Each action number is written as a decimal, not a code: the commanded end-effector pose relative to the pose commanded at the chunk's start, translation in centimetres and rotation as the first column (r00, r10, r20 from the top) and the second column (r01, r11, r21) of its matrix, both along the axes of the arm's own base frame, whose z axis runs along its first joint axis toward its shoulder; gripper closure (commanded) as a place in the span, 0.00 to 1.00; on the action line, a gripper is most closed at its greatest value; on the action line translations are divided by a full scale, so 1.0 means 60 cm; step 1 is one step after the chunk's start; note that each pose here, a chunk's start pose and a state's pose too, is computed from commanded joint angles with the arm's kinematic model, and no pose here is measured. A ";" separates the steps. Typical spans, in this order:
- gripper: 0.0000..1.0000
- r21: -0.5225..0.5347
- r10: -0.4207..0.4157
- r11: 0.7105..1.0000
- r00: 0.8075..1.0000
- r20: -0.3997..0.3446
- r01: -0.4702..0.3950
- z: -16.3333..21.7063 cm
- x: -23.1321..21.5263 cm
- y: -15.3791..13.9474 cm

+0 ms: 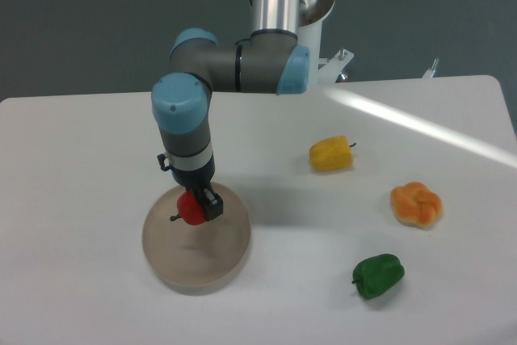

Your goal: Place the red pepper on the plate

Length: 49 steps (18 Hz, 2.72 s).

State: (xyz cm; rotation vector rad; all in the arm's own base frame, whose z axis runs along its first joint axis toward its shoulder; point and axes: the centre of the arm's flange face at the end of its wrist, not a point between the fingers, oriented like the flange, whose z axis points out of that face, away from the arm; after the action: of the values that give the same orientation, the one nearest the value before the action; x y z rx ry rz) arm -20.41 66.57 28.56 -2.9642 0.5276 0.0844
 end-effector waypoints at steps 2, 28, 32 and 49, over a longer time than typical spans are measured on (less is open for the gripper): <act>0.59 0.035 0.063 0.997 0.994 0.084 -0.066 -0.019 -0.012 0.008; 0.55 0.037 0.100 0.994 0.985 0.138 -0.106 -0.083 -0.055 0.009; 0.48 0.039 0.103 0.993 0.985 0.137 -0.109 -0.082 -0.059 0.008; 0.00 0.075 0.140 0.986 0.985 0.103 -0.149 0.022 -0.137 -0.044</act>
State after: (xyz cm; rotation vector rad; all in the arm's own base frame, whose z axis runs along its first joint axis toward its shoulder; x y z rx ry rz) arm -28.65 63.90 29.86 -2.9035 0.2889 -0.0231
